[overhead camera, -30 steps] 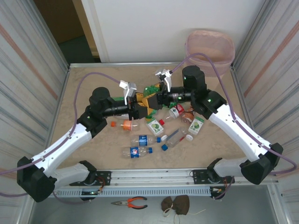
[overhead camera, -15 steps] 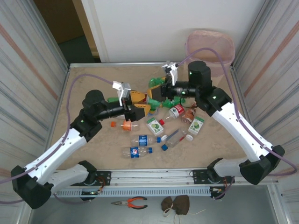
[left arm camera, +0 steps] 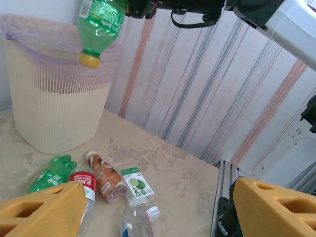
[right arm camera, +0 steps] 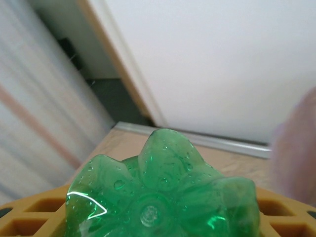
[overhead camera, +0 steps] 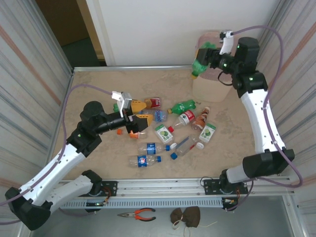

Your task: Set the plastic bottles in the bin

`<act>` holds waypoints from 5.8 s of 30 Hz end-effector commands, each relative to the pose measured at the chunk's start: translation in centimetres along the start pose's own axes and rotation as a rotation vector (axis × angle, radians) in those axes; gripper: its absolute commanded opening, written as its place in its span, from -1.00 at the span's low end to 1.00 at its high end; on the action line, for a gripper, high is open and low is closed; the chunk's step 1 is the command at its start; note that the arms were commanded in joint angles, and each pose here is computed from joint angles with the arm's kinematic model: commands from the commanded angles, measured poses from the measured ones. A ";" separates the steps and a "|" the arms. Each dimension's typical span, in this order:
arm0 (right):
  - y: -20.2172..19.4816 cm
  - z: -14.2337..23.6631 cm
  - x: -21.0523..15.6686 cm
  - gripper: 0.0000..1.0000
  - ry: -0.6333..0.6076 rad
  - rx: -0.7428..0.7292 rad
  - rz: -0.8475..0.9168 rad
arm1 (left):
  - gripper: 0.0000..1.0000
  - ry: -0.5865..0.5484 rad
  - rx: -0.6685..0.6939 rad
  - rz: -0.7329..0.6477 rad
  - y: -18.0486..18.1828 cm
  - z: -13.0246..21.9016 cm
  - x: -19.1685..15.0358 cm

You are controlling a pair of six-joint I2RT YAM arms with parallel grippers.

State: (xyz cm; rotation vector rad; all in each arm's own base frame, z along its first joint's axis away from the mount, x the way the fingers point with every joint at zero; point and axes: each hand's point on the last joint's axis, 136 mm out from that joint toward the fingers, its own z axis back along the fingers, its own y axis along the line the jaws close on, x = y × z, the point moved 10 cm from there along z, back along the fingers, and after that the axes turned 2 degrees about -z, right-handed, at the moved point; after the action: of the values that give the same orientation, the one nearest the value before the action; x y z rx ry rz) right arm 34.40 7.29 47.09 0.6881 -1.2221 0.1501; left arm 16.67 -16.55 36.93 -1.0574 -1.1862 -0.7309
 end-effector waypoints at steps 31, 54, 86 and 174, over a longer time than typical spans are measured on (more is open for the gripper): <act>-16.2 -12.5 -2.4 0.04 0.299 -0.182 -0.062 | 0.54 0.011 0.106 0.005 1.4 1.1 -1.4; -19.6 -15.1 -7.4 0.43 0.490 -0.248 -0.173 | 0.52 0.022 0.137 0.039 2.4 1.2 -2.0; -7.9 -2.4 4.6 0.52 0.159 -0.326 0.017 | 0.41 0.268 0.708 0.503 8.8 2.8 -7.5; 3.7 6.9 -2.3 0.51 0.120 -0.027 0.130 | -0.64 -0.128 0.814 0.957 13.6 8.0 -7.4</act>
State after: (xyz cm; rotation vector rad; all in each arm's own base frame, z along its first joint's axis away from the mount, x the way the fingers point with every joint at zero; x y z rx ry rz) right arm 27.37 5.86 46.66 0.4789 -1.0912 0.1829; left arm 23.72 -4.57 23.01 -0.7813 -0.6355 0.7423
